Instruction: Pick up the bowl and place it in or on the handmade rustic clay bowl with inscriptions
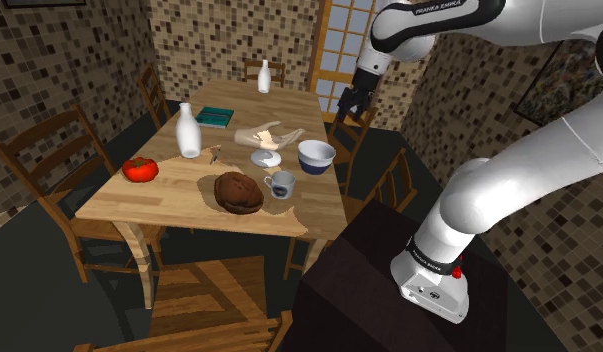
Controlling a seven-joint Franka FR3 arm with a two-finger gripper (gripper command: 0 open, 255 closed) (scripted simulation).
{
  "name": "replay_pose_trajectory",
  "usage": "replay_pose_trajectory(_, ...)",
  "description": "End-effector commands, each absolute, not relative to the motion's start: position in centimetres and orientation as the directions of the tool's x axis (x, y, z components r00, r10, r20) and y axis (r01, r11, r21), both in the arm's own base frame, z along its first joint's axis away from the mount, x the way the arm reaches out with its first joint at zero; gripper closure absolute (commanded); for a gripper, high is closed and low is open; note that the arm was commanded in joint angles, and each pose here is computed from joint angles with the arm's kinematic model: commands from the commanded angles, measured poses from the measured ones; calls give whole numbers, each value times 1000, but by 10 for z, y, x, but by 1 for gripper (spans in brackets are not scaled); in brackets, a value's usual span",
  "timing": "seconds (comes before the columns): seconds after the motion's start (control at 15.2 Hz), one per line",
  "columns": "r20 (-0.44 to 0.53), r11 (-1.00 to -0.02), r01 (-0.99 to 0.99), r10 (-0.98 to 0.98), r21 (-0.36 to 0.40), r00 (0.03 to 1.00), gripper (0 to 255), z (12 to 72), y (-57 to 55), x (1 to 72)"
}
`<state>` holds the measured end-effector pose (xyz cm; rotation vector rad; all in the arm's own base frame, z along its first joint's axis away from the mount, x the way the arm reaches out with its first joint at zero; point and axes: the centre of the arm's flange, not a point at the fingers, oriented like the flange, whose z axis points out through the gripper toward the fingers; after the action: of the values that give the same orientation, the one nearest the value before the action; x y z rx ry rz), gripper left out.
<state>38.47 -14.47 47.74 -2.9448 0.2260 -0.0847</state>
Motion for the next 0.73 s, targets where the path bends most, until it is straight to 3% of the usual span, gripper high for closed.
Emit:
replay_pose_trajectory(0.0,45,-972,-141,-152,-190,987,0,461,-166,398)
replay_pose_trajectory(0.66,55,-972,-120,-134,-200,989,0,382,-258,450)
